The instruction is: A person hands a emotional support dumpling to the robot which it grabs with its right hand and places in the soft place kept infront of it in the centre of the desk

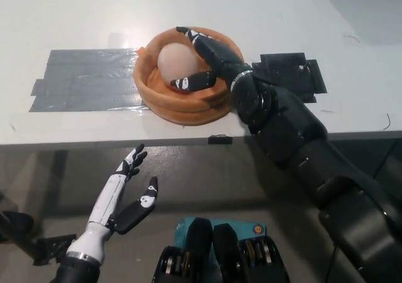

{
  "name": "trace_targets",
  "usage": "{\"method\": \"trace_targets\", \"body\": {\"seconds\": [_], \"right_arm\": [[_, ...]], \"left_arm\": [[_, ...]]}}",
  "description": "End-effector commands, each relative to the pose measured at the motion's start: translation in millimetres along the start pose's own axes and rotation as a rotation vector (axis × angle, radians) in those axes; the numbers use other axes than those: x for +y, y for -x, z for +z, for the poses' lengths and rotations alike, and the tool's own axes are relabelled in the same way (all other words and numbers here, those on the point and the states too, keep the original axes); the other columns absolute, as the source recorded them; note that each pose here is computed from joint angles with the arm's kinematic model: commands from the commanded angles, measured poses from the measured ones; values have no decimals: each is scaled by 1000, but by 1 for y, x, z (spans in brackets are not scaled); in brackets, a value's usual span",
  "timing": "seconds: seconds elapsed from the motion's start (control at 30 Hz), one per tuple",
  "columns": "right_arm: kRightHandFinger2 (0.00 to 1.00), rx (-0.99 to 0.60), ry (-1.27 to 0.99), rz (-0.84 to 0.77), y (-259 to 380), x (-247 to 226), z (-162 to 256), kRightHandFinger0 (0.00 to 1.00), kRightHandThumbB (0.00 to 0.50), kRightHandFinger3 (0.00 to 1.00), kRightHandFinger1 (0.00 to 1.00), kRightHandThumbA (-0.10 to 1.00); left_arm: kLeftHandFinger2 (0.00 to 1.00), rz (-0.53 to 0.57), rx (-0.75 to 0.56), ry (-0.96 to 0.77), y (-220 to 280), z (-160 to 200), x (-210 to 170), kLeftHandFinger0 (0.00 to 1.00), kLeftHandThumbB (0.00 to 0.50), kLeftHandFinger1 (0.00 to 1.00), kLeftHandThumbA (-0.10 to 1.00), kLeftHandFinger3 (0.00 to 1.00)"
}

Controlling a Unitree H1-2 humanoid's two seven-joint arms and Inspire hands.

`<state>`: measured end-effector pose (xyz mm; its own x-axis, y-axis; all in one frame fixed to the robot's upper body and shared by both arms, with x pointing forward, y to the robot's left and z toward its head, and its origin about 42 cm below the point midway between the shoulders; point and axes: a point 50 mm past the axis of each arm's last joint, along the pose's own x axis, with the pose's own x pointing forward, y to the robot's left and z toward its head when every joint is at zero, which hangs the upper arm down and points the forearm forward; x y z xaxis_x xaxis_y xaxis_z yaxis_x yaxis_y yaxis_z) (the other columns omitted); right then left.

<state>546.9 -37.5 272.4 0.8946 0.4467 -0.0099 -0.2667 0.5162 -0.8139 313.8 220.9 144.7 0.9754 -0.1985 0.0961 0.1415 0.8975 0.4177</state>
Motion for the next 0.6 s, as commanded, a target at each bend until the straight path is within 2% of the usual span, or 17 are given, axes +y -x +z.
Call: {"method": "trace_targets", "body": {"seconds": [0.0, 0.13, 0.3, 0.5, 0.57], "right_arm": [[1000, -119, 21, -56, -4, -36, 30, 1000, 448, 1000, 1000, 910], [1000, -160, 0, -114, 2, -55, 38, 1000, 464, 1000, 1000, 1000], [1000, -244, -56, -223, 22, -89, 51, 1000, 460, 1000, 1000, 1000], [1000, -375, -117, -352, 68, -122, 64, 1000, 442, 1000, 1000, 968], [1000, -425, -120, -391, 90, -124, 66, 1000, 435, 1000, 1000, 1000]], "left_arm": [[1000, -1, -60, -14, -5, 12, 7, 1000, 0, 1000, 440, 1000], [1000, 5, -55, 1, -5, 12, 6, 1000, 0, 1000, 436, 1000], [1000, 4, -46, 6, -6, 12, 6, 1000, 0, 1000, 479, 1000], [1000, 1, -55, 9, -9, 15, 9, 1000, 0, 1000, 445, 1000], [1000, 8, -57, 20, -10, 15, 11, 1000, 0, 1000, 438, 1000]]}}
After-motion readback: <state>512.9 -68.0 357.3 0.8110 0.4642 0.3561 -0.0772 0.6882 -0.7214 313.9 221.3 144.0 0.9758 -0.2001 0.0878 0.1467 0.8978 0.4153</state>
